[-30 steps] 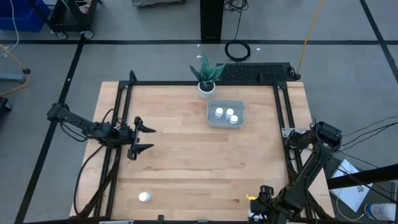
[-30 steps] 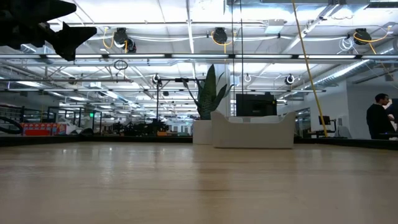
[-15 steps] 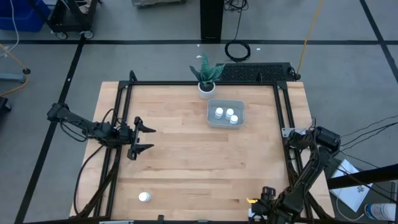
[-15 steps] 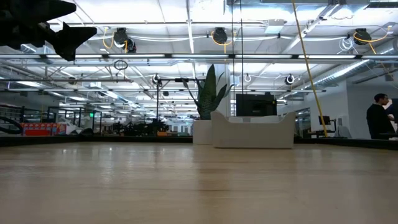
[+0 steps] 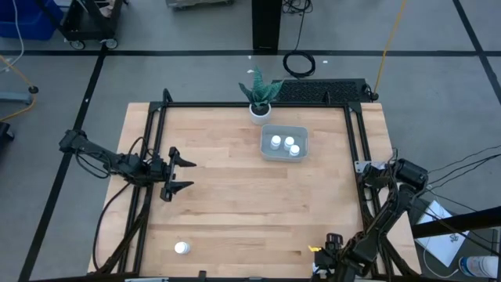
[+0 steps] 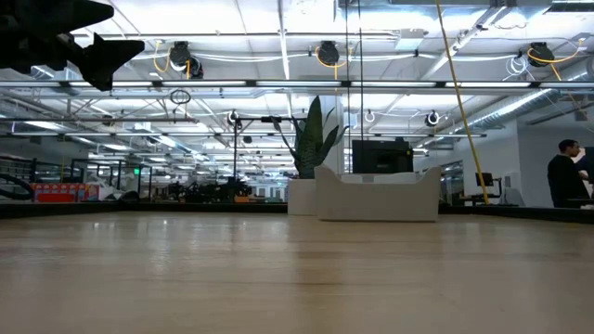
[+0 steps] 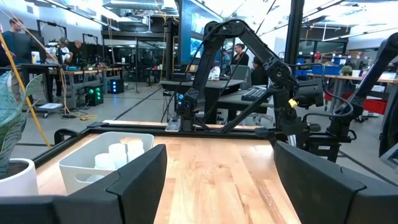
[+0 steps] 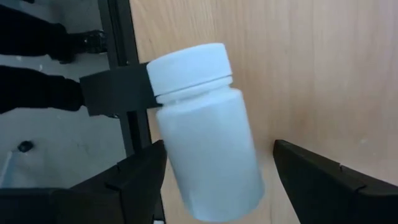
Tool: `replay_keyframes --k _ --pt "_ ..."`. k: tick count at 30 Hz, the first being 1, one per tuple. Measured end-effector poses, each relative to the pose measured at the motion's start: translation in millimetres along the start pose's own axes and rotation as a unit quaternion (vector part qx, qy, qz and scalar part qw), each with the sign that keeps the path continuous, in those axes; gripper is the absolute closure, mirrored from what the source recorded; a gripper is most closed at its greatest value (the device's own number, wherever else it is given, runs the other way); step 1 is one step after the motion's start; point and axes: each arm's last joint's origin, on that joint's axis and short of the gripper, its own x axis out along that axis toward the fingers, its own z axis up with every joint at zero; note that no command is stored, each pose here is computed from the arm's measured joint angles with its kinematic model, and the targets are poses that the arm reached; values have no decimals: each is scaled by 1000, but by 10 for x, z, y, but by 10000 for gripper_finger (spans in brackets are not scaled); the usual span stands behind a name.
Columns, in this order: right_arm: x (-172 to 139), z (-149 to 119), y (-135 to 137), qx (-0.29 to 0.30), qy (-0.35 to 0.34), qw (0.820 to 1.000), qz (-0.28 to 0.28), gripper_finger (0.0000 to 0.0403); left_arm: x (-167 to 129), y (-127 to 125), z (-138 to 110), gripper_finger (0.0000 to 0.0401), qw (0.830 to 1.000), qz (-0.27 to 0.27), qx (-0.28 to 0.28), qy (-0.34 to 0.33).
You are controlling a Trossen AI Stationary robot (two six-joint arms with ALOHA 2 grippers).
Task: Pick and place pill bottles into a basket
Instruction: Put the white pill bottle into the gray bin
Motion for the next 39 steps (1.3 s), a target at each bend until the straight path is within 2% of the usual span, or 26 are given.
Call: replay_keyframes --k 8,19,29,39 --pt "19 10 -23 -39 -2 999 2 131 0 0 0 95 1000 0 0 0" --pt "24 164 -65 -47 -15 999 9 237 0 0 0 92 1000 0 0 0" --pt "16 468 -285 -28 -25 999 -27 226 0 0 0 93 1000 0 0 0" --pt "-11 959 -637 -34 -51 997 -49 231 0 0 0 89 1000 0 0 0"
